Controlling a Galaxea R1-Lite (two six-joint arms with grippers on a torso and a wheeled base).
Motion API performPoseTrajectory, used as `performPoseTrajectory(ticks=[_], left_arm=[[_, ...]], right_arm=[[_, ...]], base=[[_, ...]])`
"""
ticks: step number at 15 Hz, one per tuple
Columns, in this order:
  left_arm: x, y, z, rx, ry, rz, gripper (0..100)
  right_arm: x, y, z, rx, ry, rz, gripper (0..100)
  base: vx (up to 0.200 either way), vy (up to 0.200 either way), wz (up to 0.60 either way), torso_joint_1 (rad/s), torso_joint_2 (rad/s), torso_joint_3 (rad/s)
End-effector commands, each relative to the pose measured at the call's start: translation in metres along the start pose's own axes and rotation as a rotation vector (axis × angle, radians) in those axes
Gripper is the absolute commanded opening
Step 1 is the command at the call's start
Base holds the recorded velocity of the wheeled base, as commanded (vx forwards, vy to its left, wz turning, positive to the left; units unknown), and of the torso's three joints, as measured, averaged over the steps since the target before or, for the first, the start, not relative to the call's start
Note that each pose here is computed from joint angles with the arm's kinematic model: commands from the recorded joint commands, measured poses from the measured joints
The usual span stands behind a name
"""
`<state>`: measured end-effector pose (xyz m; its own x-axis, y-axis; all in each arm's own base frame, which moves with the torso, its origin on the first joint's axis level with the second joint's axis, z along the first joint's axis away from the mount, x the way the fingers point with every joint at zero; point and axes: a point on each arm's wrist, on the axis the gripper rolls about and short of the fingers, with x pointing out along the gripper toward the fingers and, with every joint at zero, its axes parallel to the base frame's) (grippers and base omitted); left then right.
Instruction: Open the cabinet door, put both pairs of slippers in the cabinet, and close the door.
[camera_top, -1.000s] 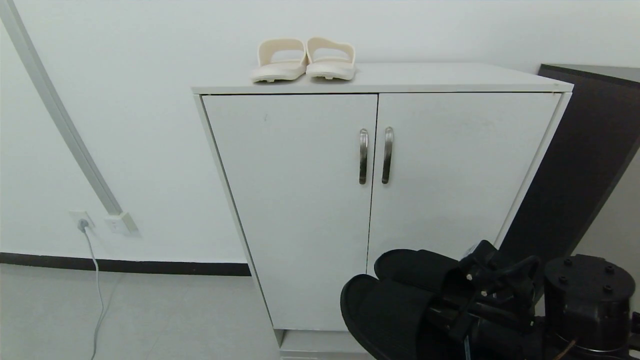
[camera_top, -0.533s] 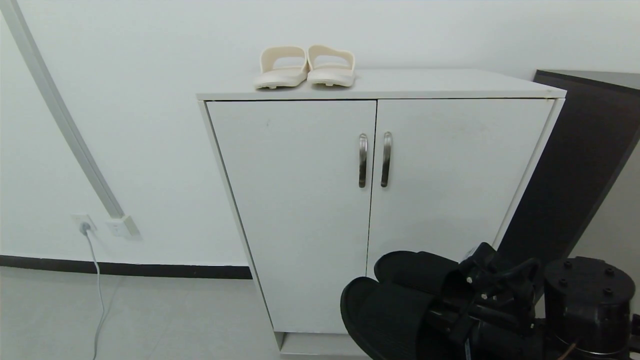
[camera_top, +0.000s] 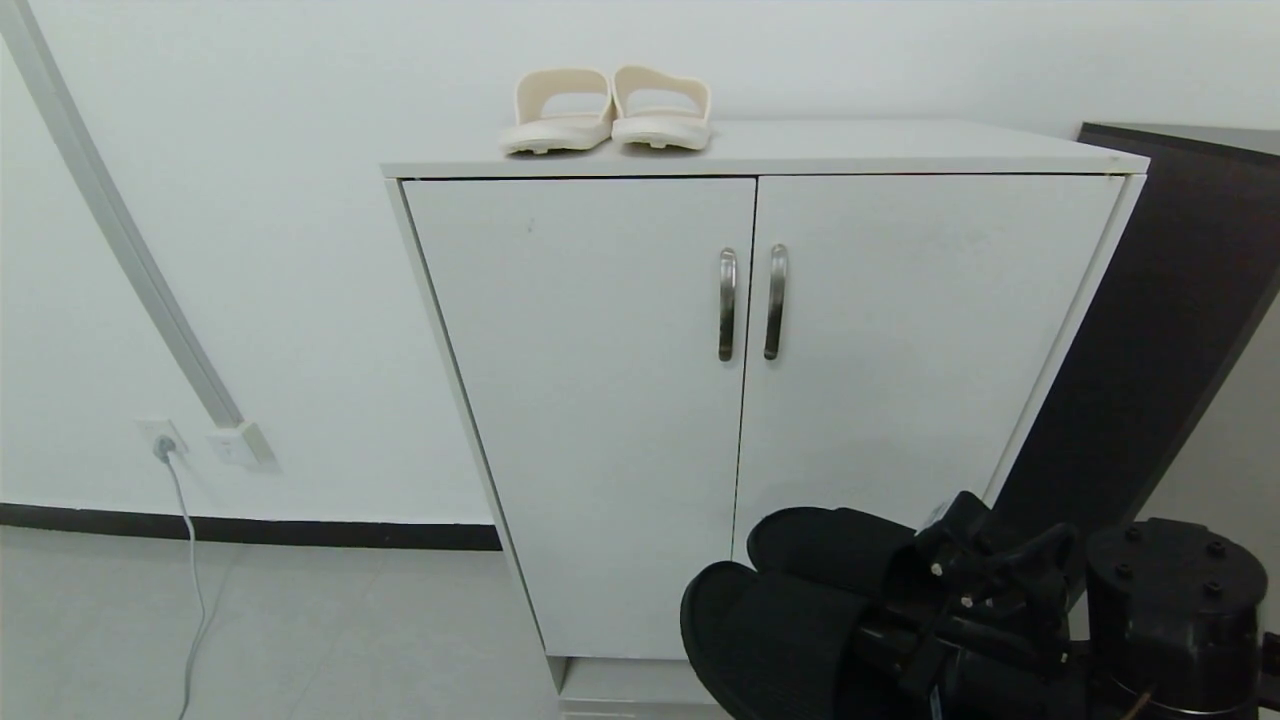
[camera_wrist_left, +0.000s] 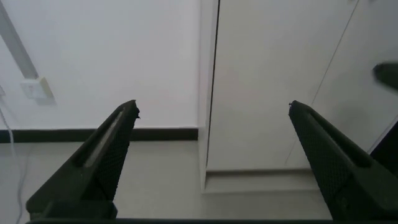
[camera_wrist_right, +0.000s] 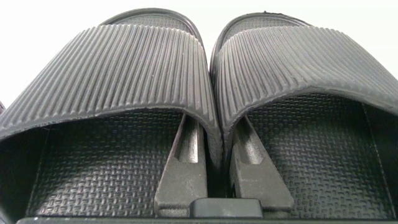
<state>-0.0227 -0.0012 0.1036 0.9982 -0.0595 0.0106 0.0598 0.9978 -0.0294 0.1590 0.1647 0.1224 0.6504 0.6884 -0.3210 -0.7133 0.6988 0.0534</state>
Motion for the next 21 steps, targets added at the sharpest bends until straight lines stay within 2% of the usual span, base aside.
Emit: performPoseTrajectory(ticks=[1, 3, 4, 5, 6, 7, 8, 9, 10, 14, 15, 20, 21], left_arm=[[0.014, -0.001, 0.037, -0.052, 0.057, -0.029, 100], [0.035, -0.004, 0.044, -0.054, 0.138, -0.225, 100], [0.041, -0.005, 0.046, -0.059, 0.159, -0.273, 100], [0.056, -0.007, 0.052, -0.067, 0.196, -0.363, 100], [0.066, -0.009, 0.057, -0.06, 0.205, -0.43, 100], [0.079, -0.011, 0.062, -0.066, 0.227, -0.507, 100], [0.095, -0.013, 0.068, -0.066, 0.241, -0.534, 100], [0.102, -0.015, 0.072, -0.062, 0.23, -0.555, 100], [0.116, -0.022, 0.084, -0.047, 0.185, -0.629, 100], [0.151, -0.051, 0.115, -0.03, 0.161, -0.79, 100], [0.157, -0.057, 0.12, -0.029, 0.161, -0.816, 100], [0.208, -0.111, 0.136, -0.027, 0.203, -0.976, 100], [0.217, -0.125, 0.138, -0.028, 0.209, -1.015, 100]], right_arm=[[0.001, 0.0, -0.001, 0.0, 0.003, 0.001, 0], [0.0, 0.0, -0.002, -0.001, 0.008, 0.004, 0], [0.0, 0.0, -0.002, 0.001, 0.008, 0.004, 0], [0.0, 0.001, -0.002, 0.0, 0.006, 0.005, 0], [0.0, 0.001, -0.002, -0.001, 0.008, 0.007, 0], [-0.001, 0.001, -0.004, -0.001, 0.014, 0.007, 0], [-0.001, 0.003, -0.004, -0.004, 0.018, 0.02, 0], [-0.001, 0.003, -0.004, -0.004, 0.016, 0.021, 0], [-0.003, 0.003, -0.003, -0.005, 0.009, 0.023, 0], [-0.002, 0.003, -0.005, -0.005, 0.02, 0.023, 0], [-0.002, 0.003, -0.005, -0.005, 0.02, 0.023, 0], [-0.002, 0.003, -0.005, -0.003, 0.018, 0.021, 0], [-0.001, 0.003, -0.006, -0.003, 0.02, 0.021, 0]], base=[[0.0, 0.0, 0.0, 0.0, 0.0, 0.0], [0.0, 0.0, 0.0, 0.0, 0.0, 0.0], [0.0, 0.0, 0.0, 0.0, 0.0, 0.0], [0.0, 0.0, 0.0, 0.0, 0.0, 0.0], [0.0, 0.0, 0.0, 0.0, 0.0, 0.0], [0.0, 0.0, 0.0, 0.0, 0.0, 0.0], [0.0, 0.0, 0.0, 0.0, 0.0, 0.0], [0.0, 0.0, 0.0, 0.0, 0.0, 0.0], [0.0, 0.0, 0.0, 0.0, 0.0, 0.0], [0.0, 0.0, 0.0, 0.0, 0.0, 0.0], [0.0, 0.0, 0.0, 0.0, 0.0, 0.0], [0.0, 0.0, 0.0, 0.0, 0.0, 0.0], [0.0, 0.0, 0.0, 0.0, 0.0, 0.0]])
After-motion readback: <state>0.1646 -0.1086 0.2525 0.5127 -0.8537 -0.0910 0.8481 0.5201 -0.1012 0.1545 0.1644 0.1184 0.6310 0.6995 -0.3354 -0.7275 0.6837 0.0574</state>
